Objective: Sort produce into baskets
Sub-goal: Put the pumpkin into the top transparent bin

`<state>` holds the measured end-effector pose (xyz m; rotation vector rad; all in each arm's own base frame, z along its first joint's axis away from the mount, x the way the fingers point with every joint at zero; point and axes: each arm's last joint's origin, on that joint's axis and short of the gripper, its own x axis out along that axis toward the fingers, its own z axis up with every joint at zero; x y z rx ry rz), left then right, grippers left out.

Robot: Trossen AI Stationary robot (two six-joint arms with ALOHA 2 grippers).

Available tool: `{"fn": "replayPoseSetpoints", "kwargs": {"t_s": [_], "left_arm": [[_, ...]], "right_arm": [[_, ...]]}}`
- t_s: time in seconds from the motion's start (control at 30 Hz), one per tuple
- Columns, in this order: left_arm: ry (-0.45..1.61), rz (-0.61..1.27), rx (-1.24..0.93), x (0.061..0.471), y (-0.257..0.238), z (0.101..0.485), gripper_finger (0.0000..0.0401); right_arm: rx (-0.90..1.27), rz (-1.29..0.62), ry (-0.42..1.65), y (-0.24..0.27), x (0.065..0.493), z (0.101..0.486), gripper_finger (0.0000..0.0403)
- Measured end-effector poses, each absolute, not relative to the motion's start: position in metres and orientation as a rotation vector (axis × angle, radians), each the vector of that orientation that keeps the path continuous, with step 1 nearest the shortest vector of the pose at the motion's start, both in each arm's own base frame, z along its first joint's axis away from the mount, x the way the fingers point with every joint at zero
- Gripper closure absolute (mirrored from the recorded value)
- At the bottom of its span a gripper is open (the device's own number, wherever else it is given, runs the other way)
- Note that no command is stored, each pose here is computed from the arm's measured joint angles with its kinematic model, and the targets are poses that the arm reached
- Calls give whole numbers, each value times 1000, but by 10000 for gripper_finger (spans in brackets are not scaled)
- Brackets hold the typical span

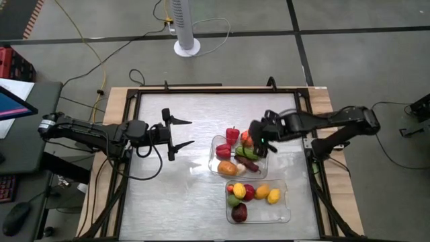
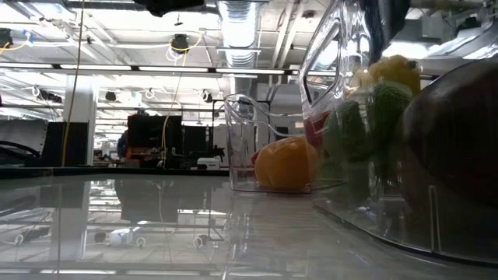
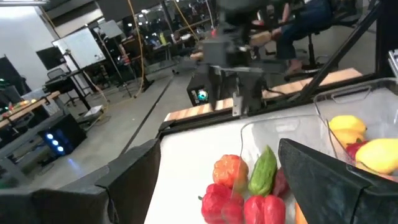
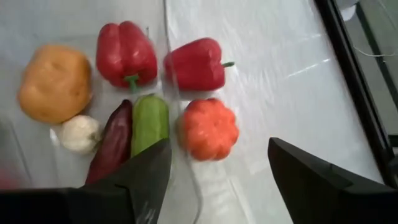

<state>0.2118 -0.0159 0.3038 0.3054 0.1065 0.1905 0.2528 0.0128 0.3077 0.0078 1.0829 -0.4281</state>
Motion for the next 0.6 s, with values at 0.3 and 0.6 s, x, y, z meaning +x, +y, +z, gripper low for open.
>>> {"fn": "replayPoseSetpoints", "kwargs": {"t_s": [0.3, 0.6], "left_arm": [[117, 171, 216, 220, 12, 287, 88], [258, 245, 43, 233, 75, 245, 88]], "right_arm": [[137, -474, 1129, -58, 248, 307, 100], [355, -369, 1293, -104, 217, 253, 101]]}}
